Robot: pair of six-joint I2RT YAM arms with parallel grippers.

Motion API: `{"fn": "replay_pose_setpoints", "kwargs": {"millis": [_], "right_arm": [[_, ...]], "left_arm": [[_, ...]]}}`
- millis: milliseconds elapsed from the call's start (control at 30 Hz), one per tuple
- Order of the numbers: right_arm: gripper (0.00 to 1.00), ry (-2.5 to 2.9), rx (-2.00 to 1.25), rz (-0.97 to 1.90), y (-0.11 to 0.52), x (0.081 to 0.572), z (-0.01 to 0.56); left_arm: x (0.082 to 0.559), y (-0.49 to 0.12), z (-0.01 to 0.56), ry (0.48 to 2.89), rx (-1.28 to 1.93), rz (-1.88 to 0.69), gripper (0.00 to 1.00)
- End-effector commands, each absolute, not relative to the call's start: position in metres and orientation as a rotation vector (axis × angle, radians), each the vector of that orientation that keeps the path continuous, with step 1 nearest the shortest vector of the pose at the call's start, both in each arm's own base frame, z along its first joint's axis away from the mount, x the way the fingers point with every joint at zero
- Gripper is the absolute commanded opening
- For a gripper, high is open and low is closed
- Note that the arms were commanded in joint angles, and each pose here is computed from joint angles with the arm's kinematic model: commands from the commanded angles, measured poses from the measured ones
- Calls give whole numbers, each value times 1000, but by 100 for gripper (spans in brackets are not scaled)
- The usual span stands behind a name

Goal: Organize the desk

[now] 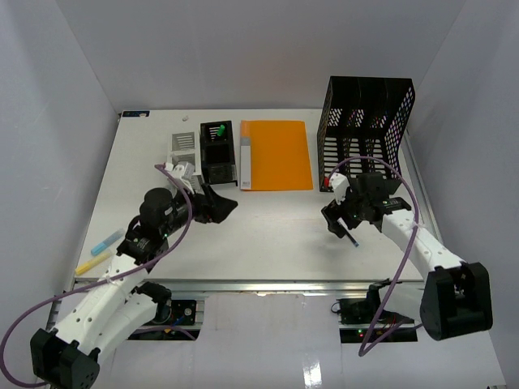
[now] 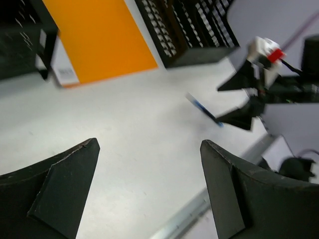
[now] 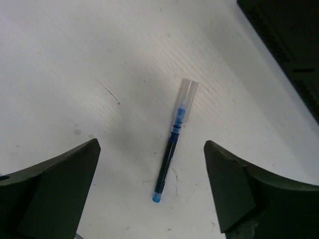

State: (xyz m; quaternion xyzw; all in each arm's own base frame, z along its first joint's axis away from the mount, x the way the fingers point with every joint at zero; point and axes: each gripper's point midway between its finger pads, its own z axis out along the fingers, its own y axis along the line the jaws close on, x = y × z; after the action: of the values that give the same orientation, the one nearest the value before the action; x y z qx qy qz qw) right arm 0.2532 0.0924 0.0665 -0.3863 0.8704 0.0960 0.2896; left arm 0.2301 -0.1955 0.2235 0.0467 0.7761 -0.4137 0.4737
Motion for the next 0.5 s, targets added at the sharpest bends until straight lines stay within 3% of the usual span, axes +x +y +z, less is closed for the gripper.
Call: {"fn": "replay_pose_setpoints", "kwargs": {"millis": [0, 467], "right_arm": [[80, 2418, -963, 75, 68, 257, 47], [40, 2519, -1016, 190, 77, 249, 14]], "left_arm": [[198, -210, 236, 1845, 31, -1305, 94], [202, -208, 198, 1898, -301, -1441, 90]]}}
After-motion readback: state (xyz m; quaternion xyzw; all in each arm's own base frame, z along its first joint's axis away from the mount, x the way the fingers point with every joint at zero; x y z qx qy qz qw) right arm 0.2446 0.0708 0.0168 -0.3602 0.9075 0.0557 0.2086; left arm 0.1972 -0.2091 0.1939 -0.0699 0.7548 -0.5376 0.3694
